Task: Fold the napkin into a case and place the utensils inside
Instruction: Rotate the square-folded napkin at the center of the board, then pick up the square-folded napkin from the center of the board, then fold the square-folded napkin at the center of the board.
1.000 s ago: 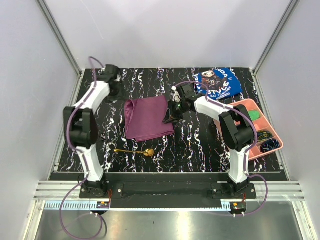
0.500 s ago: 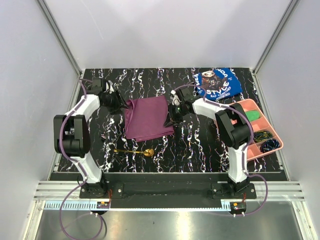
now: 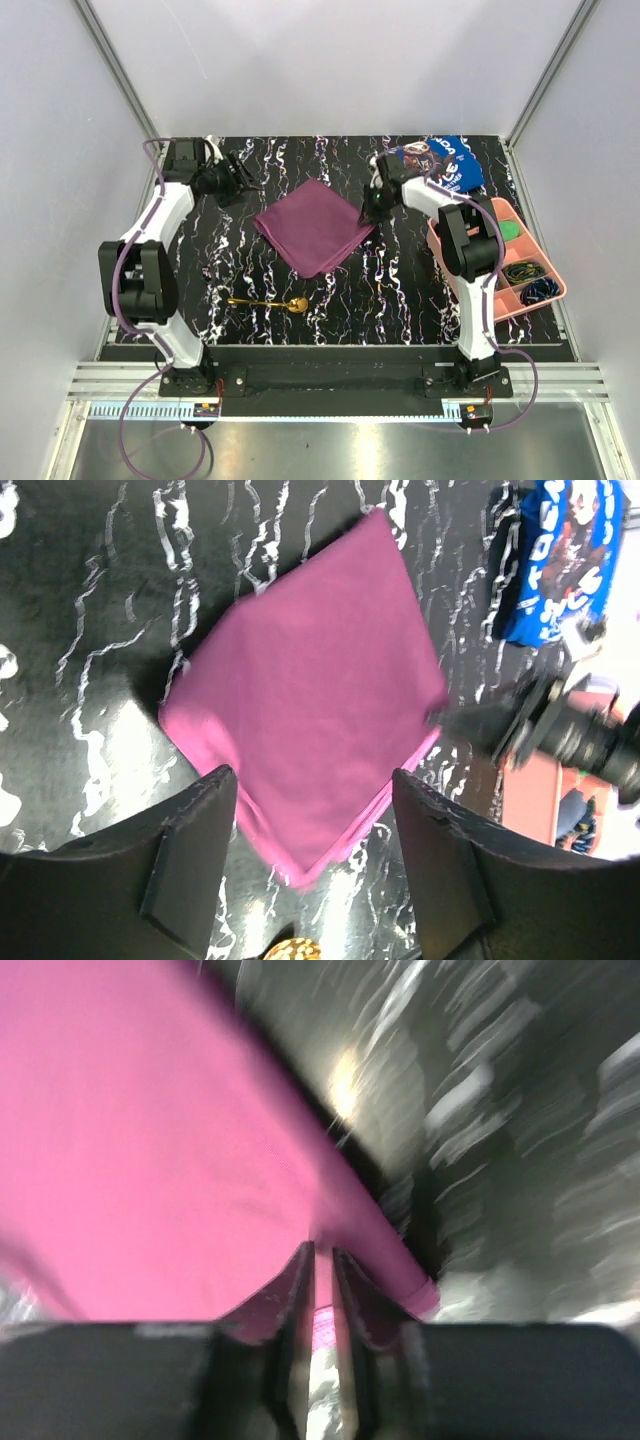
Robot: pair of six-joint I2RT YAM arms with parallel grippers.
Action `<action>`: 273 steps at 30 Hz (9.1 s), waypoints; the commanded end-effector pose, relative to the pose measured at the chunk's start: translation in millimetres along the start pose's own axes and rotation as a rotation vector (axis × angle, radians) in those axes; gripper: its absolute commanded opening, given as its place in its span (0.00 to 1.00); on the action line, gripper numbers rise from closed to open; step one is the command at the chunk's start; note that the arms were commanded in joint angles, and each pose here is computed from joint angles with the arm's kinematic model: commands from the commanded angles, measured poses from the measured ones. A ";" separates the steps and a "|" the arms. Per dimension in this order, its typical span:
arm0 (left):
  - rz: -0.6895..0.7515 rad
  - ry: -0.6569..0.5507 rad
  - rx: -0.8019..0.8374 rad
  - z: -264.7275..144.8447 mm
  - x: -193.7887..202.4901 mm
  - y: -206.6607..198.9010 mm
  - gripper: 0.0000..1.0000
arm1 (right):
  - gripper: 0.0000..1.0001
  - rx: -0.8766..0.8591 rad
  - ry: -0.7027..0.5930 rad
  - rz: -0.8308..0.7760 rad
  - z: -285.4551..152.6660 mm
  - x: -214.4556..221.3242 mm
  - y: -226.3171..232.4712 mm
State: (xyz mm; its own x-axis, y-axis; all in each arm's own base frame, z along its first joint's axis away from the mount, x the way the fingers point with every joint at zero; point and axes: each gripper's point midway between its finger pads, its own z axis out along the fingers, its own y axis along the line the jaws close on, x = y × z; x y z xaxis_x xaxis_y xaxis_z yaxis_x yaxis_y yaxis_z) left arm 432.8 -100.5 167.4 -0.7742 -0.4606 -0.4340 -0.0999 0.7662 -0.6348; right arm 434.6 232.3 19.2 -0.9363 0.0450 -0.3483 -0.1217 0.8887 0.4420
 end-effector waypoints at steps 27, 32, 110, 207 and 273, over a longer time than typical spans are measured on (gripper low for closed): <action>-0.040 0.281 -0.001 73.8 102.5 16.3 0.59 | 0.62 -0.103 -0.075 0.518 -47.5 73.0 50.6; -0.036 0.269 -0.013 72.8 102.3 18.9 0.56 | 0.59 -0.079 -0.083 0.535 -42.4 81.5 47.2; -0.130 -0.091 0.700 115.3 -73.4 -153.8 0.00 | 0.00 -0.321 -0.634 0.105 -129.1 -212.4 36.7; -0.137 0.455 0.209 41.4 190.7 -26.7 0.09 | 0.00 -0.265 -0.036 0.341 -65.4 38.5 -12.8; -0.085 0.401 0.192 4.3 197.5 -35.6 0.08 | 0.00 -0.256 -0.068 0.199 -128.2 30.8 22.9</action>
State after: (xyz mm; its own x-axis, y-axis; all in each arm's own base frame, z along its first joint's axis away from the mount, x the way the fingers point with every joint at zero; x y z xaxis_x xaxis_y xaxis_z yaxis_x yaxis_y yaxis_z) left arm 285.1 -221.4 100.2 -0.9606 -0.2670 -0.0773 -0.1097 0.6196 -0.7772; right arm 366.0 196.6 129.2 -0.9234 0.2656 -0.2772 -0.0024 0.7180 0.6961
